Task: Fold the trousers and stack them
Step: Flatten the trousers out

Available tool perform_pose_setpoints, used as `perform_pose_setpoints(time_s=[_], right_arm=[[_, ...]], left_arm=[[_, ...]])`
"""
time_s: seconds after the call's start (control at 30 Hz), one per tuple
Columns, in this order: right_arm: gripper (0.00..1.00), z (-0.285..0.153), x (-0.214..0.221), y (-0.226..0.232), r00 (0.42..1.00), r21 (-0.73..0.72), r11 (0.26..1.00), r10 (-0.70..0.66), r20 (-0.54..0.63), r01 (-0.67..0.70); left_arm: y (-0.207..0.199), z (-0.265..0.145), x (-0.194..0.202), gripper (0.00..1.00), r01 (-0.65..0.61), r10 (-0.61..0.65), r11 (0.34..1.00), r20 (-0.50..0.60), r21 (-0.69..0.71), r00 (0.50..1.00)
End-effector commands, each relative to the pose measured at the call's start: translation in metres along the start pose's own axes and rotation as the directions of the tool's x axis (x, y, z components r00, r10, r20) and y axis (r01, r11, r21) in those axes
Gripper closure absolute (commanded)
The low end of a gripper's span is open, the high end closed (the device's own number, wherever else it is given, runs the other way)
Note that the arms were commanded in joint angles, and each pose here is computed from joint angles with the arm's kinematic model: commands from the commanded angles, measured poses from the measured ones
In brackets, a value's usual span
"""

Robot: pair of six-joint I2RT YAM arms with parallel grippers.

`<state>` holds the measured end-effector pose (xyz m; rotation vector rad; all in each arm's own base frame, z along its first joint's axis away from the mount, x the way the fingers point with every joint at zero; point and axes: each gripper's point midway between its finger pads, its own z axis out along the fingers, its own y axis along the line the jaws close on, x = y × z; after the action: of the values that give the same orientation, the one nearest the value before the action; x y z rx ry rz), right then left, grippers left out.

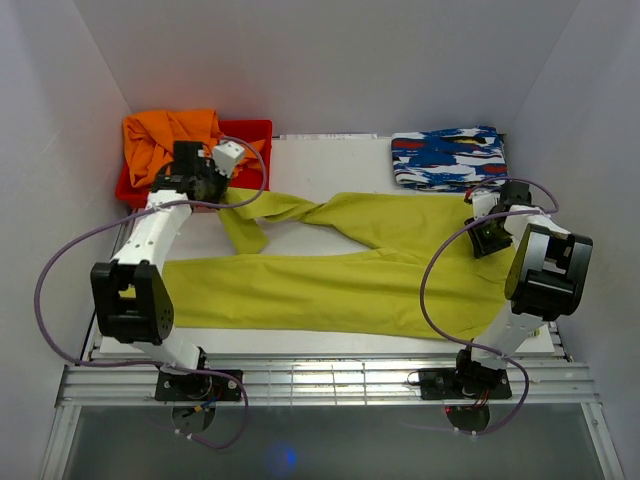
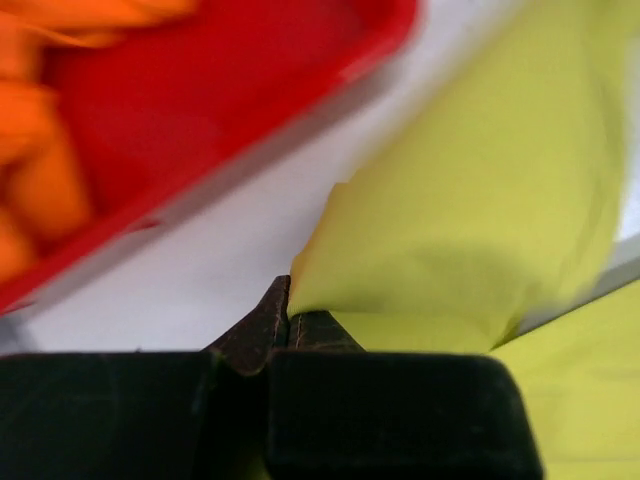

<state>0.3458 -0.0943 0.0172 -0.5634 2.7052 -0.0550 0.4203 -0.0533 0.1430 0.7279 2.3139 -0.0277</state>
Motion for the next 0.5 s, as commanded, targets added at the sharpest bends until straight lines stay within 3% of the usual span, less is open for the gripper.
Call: perform_pose_setpoints(time_s=[0.0,0.27,0.47], right_arm=[[0.57,0.013,0.068,-0.014,0.976,0.058,0.998,-0.019,-0.217,0.033],[0.58,0.01,0.088,-0.021,0.971,0.051,0.998,-0.029,-0.238,0.042],[0.61,-0.001,0.092,-0.017,0.976,0.032,0.997,-0.065,-0.206,0.073]], left_arm=[[0.06,-0.082,-0.032,1.0,-0.097,0.125,0.971,0.117,-0.22,0.985],[0.098,-0.111,0.04,1.0,-0.16,0.171,0.934,0.007,-0.319,0.985],[0.052,-0.098,0.093,1.0,-0.221,0.217,0.973,-0.071,-0.063,0.974]])
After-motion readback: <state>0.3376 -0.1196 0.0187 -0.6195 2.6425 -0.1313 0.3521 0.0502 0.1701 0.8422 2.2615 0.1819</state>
